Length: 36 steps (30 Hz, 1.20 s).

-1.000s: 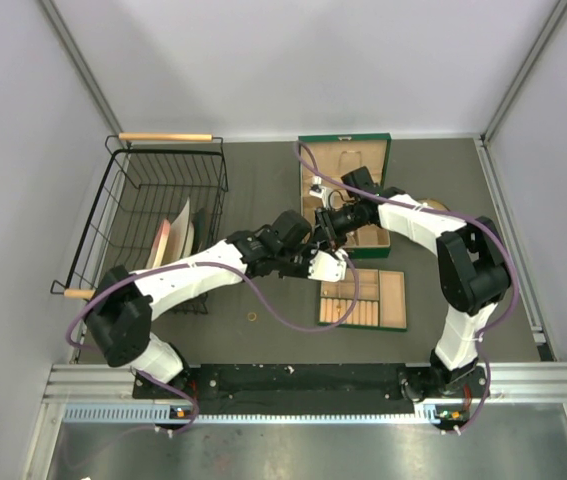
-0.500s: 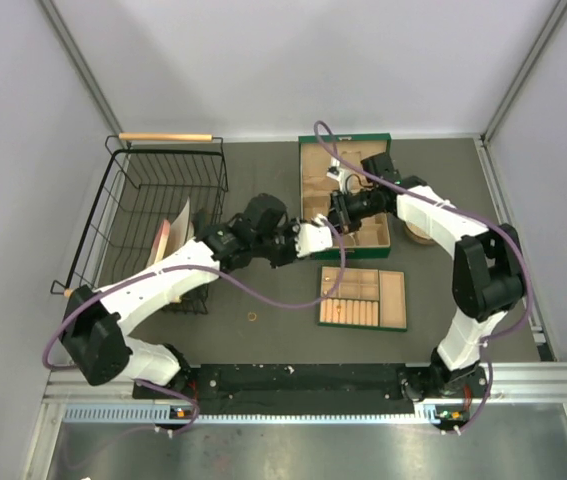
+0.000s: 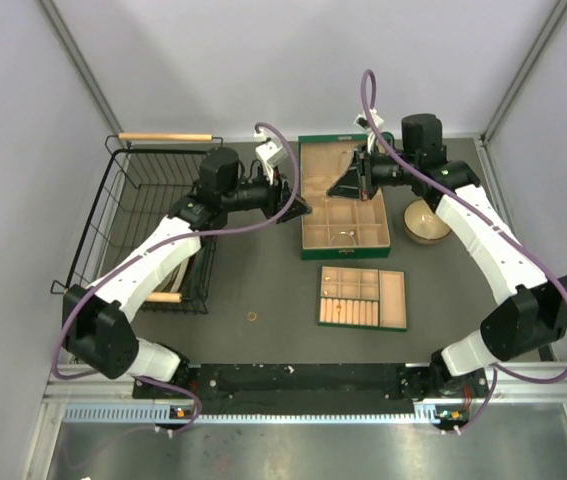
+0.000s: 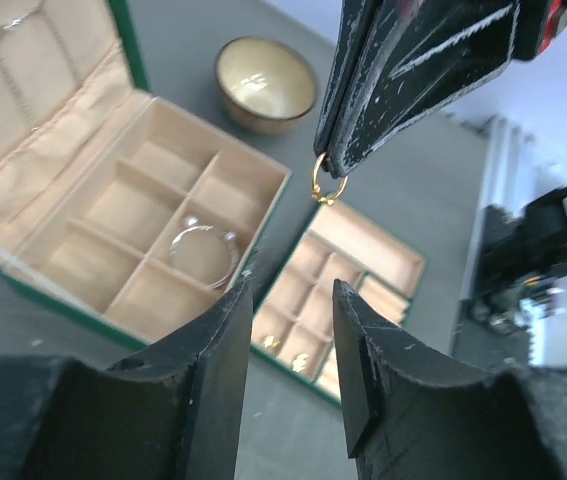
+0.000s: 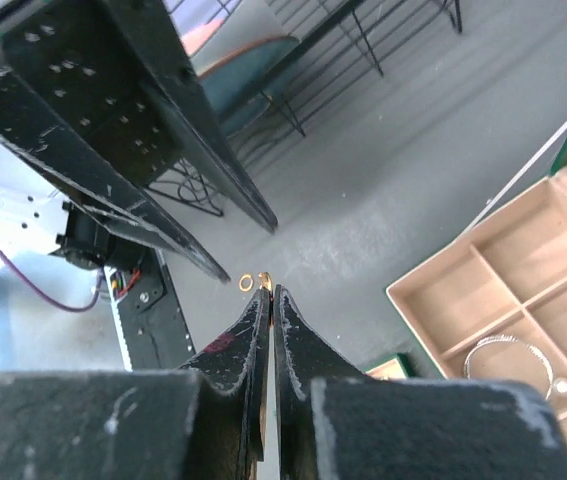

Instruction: Organize the mixed jewelry

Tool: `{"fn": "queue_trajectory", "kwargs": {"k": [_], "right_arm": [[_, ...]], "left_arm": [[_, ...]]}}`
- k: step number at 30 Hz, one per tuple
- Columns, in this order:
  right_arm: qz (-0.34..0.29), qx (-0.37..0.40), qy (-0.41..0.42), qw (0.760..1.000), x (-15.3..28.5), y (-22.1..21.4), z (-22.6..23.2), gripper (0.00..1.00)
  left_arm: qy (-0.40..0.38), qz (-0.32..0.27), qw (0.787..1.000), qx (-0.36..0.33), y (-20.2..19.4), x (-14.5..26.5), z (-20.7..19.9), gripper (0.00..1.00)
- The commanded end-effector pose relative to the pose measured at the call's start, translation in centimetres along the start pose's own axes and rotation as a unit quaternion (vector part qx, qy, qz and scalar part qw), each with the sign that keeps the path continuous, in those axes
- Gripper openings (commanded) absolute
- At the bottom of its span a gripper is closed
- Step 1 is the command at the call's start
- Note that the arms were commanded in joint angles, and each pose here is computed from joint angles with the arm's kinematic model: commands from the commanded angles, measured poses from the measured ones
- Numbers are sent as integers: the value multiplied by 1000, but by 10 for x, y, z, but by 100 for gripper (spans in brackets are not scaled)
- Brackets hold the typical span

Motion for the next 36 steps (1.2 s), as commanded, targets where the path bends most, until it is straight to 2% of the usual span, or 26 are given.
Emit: {"fn": "queue_trajectory", "kwargs": {"k": [1,2,10,26,36], "right_arm": [[-52,40,-9,998,12,28,17,0],[-57,38,-12,998,12,29,17,0],[-77,31,-23,996,15,30,20,0],[-70,21,4,997,4,25,27,0],[-66,15,10,998,0,22,27,0]], "left_arm": [[-116,-72,987,79,32,-8,-17,43],[-128,-78,983,107,34,-8,-19,44],[-153,-99,973,139,36,-11,-14,48],[-115,-99,978,140,31,-18,3,49],[-124,-107,976,146,35,-18,3,45]]}}
Point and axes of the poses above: each gripper's point midway between its finger pads, its own x axis back along the fingers, its own z axis along the line the jaws close on, y = z × x, the point moved 7 cm from there along x, back along the fingers, and after that the axes turned 1 degree about x, right-handed, at the moved point
